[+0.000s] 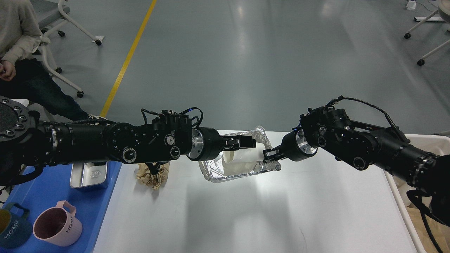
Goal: Tidy desktop
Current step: 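Lower the paper cup into the foil tray and open the left gripper, then raise the left gripper away from the foil tray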
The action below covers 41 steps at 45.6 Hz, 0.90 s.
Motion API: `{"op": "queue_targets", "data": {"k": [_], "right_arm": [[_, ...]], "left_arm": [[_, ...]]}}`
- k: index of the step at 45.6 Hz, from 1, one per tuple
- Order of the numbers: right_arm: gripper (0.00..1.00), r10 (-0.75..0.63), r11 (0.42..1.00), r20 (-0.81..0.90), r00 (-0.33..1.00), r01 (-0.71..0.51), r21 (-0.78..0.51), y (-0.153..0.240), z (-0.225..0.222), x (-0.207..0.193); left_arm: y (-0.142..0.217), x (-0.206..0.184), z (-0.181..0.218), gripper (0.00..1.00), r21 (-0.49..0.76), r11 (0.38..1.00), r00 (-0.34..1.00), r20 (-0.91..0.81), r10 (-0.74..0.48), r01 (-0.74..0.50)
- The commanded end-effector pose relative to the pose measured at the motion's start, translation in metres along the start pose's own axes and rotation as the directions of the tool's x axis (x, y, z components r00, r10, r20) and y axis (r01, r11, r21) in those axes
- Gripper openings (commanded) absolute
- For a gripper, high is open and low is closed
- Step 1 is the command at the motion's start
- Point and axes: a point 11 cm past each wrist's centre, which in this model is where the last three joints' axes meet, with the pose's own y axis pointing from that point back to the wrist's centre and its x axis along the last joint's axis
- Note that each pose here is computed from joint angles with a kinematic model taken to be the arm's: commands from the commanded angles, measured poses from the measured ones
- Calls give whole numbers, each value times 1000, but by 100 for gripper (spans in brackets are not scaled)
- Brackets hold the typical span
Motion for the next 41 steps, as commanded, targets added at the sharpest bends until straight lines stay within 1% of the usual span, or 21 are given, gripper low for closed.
{"op": "queue_targets", "data": {"k": [1, 6, 12, 22, 32, 41], "right_arm": [[0, 0, 1000, 3, 1000, 0, -1, 0, 1, -1], [0, -2, 1000, 1, 1000, 2, -2, 0, 1, -1], [0, -2, 1000, 5, 1000, 2, -1, 0, 2, -2], [0, -2, 1000, 7, 1000, 2, -5, 0, 4, -2], [0, -1, 1000, 6, 1000, 1, -4, 0, 3, -2], [0, -2, 1000, 6, 1000, 2, -6, 0, 4, -2]], "left_arm": [[7, 11, 0, 94, -1, 1000, 999, -43, 16, -16], [22, 30, -6, 94, 0, 999, 993, -105, 51, -52], [44, 52, -13, 94, 16, 994, 988, -109, 106, -105], [99, 79, -49, 94, 69, 977, 964, -163, 210, -201], [138, 76, -78, 94, 124, 966, 944, -217, 251, -228], [162, 76, -96, 94, 164, 955, 932, -229, 281, -248]]}}
